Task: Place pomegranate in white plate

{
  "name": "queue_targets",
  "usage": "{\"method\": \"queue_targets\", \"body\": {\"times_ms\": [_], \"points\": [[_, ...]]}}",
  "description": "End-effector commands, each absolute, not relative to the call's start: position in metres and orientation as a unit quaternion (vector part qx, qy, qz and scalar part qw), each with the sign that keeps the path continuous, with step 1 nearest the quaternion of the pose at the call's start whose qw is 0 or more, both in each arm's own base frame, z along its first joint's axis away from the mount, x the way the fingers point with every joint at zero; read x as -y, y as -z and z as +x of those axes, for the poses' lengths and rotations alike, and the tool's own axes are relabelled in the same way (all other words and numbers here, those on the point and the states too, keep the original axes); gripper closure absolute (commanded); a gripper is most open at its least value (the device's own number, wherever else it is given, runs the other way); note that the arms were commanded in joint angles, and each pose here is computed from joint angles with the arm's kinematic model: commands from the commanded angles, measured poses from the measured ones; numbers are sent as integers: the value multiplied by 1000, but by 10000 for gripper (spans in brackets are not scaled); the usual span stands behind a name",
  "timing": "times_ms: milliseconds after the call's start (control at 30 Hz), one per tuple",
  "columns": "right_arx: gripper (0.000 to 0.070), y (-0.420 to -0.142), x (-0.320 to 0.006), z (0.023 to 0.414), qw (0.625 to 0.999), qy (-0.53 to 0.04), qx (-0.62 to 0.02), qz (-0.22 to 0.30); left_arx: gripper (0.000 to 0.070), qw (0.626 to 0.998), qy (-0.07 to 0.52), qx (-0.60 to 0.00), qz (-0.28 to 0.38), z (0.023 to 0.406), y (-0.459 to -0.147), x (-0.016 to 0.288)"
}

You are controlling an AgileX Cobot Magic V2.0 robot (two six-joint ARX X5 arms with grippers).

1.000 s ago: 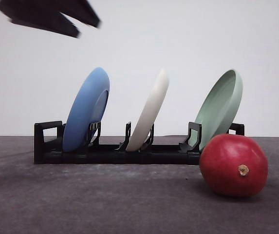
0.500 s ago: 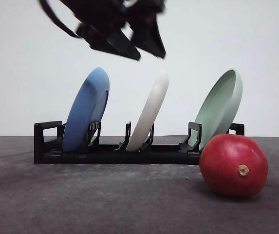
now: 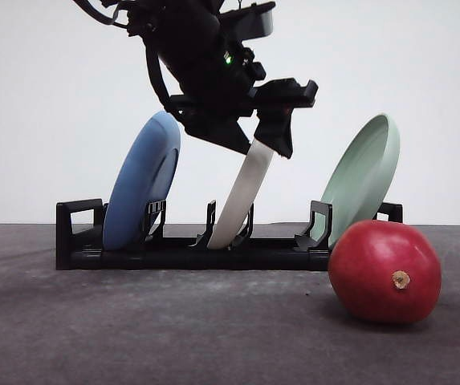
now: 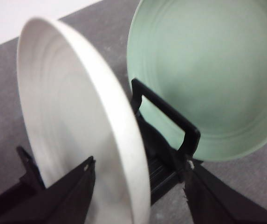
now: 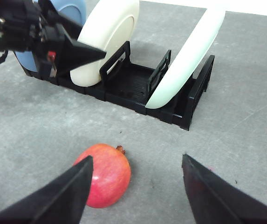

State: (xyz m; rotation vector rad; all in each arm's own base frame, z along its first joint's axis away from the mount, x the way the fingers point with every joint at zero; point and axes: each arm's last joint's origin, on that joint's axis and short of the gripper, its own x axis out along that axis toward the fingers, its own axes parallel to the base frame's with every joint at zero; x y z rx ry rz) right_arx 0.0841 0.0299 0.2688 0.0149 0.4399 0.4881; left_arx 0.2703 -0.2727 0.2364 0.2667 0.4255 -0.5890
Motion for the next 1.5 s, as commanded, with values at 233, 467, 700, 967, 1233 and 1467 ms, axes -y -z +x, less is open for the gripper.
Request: {"method": "queue_targets", "body": {"times_ms": [233,467,700,967,1233,1467], "points": [[314,-275,-30,84,948,-244,-203,4,622,924,284,-220,129,271,-235,277],[314,-275,-30,84,948,-244,-203,4,687,926,277,-232,105,271,-234,276],[314,-275,-30,84,948,-244,-203,4,687,931,271,-235,72,269,-240,275],[314,-275,-30,84,948,-244,-203,4,687,939,270,-210,36,262,-266,266],[314,-275,-30,84,948,-244,-203,4,688,942,279,-184,-24,249,-299,254],[314,-275,-30,84,948,-244,-203,4,688,929,309,-183,-85,233,-326,241]]}}
